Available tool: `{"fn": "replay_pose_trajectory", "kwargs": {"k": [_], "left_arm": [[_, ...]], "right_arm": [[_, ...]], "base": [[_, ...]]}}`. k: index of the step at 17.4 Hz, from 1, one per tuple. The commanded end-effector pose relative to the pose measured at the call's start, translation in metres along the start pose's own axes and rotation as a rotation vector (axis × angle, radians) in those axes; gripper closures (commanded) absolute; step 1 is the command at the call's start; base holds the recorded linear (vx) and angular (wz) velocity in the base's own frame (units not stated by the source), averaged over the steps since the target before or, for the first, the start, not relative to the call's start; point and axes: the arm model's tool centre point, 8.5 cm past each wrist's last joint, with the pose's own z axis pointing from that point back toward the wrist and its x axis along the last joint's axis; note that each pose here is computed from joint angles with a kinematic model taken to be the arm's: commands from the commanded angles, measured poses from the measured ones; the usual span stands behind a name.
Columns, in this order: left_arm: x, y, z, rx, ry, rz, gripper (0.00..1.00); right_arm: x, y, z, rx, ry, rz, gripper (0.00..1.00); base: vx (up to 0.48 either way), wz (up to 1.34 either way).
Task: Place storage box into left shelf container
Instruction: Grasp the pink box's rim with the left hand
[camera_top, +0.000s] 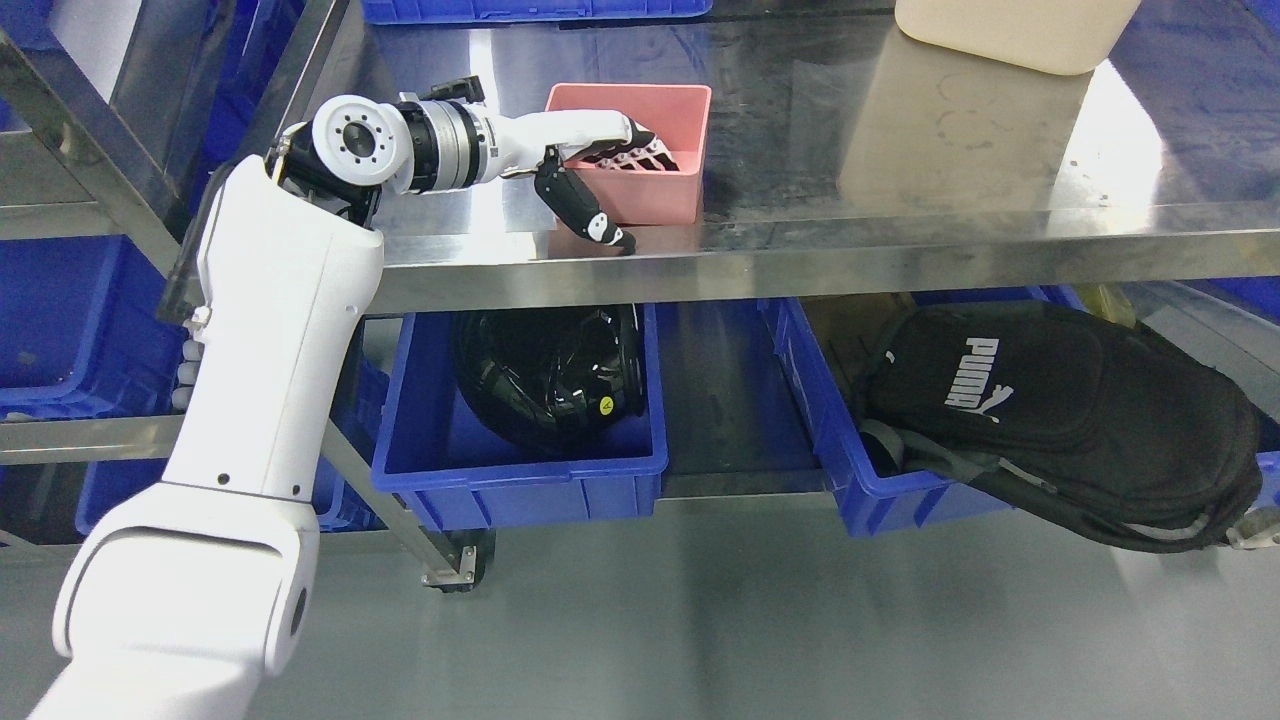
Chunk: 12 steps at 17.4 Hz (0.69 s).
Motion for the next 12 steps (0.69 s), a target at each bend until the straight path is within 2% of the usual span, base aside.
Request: {"fn": "replay_pose_trajectory", "kwargs": {"k": [1, 3, 12], "left_arm": [[-0.028, -0.005, 0.004, 0.013, -0.06, 0.074, 0.87], [-0.03, 0.002, 0.014, 0.064, -0.117, 0.065, 1.0], [-0.015, 0.024, 0.043, 0.337, -0.623, 0.389, 1.0]], "right_arm": [[0.0, -0.011, -0.001, -0.018, -0.009, -0.004, 0.0], [0.0, -0.011, -0.001, -0.018, -0.009, -0.004, 0.0], [0.0, -0.011, -0.001, -0.018, -0.009, -0.004, 0.0]], "base": [[0.0, 0.0], [0.0, 0.0], [0.0, 0.0]]}}
